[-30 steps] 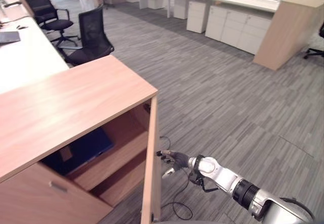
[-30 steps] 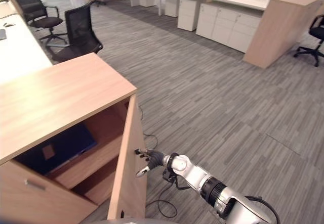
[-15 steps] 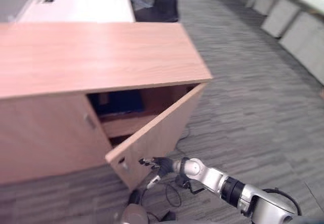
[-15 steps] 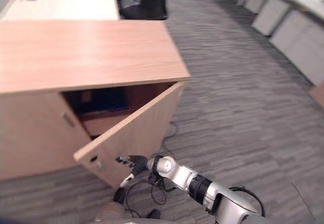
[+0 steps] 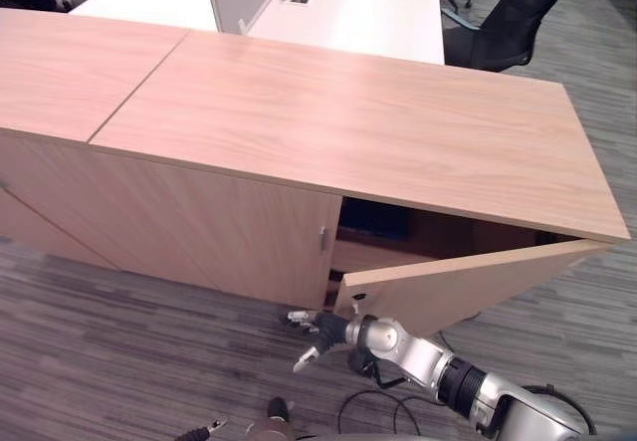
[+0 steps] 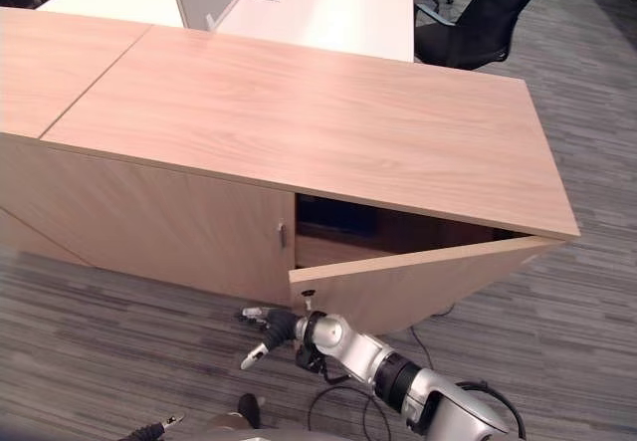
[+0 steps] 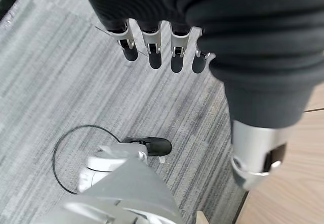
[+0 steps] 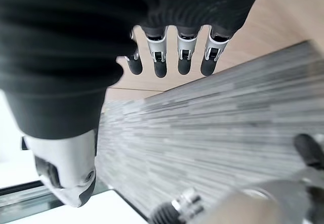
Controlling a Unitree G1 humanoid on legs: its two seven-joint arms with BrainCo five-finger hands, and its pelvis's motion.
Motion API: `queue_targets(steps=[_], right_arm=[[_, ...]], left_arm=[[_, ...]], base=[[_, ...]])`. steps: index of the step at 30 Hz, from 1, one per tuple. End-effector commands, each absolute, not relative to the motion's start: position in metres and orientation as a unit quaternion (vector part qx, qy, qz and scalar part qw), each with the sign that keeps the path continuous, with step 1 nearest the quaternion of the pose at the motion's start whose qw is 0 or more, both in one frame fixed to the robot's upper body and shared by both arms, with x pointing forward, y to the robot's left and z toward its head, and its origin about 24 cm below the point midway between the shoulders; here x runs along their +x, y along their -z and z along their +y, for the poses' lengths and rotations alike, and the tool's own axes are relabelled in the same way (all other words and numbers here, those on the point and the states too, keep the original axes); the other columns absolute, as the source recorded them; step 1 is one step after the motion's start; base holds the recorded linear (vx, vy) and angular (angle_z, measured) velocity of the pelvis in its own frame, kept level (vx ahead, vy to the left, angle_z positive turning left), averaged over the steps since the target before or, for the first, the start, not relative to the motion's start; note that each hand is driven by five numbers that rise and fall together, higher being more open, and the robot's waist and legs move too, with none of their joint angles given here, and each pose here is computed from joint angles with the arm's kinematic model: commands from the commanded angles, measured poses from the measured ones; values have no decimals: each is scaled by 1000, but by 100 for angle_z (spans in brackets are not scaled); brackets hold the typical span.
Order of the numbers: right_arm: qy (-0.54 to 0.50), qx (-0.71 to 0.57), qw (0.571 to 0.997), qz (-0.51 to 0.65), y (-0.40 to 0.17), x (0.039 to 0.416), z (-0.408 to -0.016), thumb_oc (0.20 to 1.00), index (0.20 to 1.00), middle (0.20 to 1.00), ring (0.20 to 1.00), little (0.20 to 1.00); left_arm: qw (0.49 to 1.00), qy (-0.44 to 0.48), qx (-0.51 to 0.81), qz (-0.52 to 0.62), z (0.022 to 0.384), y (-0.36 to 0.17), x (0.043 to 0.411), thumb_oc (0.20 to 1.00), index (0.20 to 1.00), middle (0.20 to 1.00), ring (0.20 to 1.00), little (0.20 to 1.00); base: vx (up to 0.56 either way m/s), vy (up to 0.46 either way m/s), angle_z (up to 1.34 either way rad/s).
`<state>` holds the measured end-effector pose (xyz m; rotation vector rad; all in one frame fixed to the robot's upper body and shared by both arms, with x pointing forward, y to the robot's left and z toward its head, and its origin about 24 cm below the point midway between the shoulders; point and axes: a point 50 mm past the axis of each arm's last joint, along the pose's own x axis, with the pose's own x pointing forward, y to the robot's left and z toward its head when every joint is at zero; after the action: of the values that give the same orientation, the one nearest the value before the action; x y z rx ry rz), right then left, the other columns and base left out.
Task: Put the empty folder in the office cabinet
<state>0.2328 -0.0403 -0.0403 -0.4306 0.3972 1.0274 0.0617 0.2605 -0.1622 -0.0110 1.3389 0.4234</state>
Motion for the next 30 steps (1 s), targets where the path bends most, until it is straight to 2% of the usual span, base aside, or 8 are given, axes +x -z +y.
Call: queue_targets(steps=[1, 8, 10, 15, 17, 18, 22, 30], right_arm=[[-466, -186, 840, 207, 55, 225, -32, 1000, 1000, 1000, 1000, 1000], [-347, -244, 824, 377, 121, 194, -95, 1000, 1000, 1000, 1000, 1000], [-265, -243, 810, 464, 145, 167, -135, 1000, 1000, 1000, 1000, 1000], [-174, -212, 796, 540, 160, 131, -174, 1000, 1000, 1000, 1000, 1000], [-121, -197, 771, 593, 167, 103, -199, 1000, 1000, 1000, 1000, 1000], [-121, -197, 771, 593, 167, 103, -199, 1000, 1000, 1000, 1000, 1000], [-103, -218, 720, 650, 171, 63, -225, 1000, 1000, 1000, 1000, 1000], [-72, -215, 721, 655, 168, 60, -241, 1000, 1000, 1000, 1000, 1000]], left_arm=[[740, -162, 34, 652, 261, 165, 39, 1000, 1000, 1000, 1000, 1000], [753, -126, 59, 643, 258, 165, 46, 1000, 1000, 1000, 1000, 1000], [772, -119, 81, 619, 255, 163, 62, 1000, 1000, 1000, 1000, 1000], [796, -98, 106, 587, 252, 160, 82, 1000, 1000, 1000, 1000, 1000], [805, -73, 99, 581, 238, 163, 83, 1000, 1000, 1000, 1000, 1000], [805, -73, 99, 581, 238, 163, 83, 1000, 1000, 1000, 1000, 1000], [797, -46, 80, 597, 228, 168, 67, 1000, 1000, 1000, 1000, 1000], [793, -15, 67, 605, 216, 171, 60, 1000, 1000, 1000, 1000, 1000]], base=[[-10, 151, 65], [10, 201, 42], [-14, 38, 62], [76, -14, 68], [21, -25, 70], [29, -12, 33], [64, -31, 1], [19, -25, -2]])
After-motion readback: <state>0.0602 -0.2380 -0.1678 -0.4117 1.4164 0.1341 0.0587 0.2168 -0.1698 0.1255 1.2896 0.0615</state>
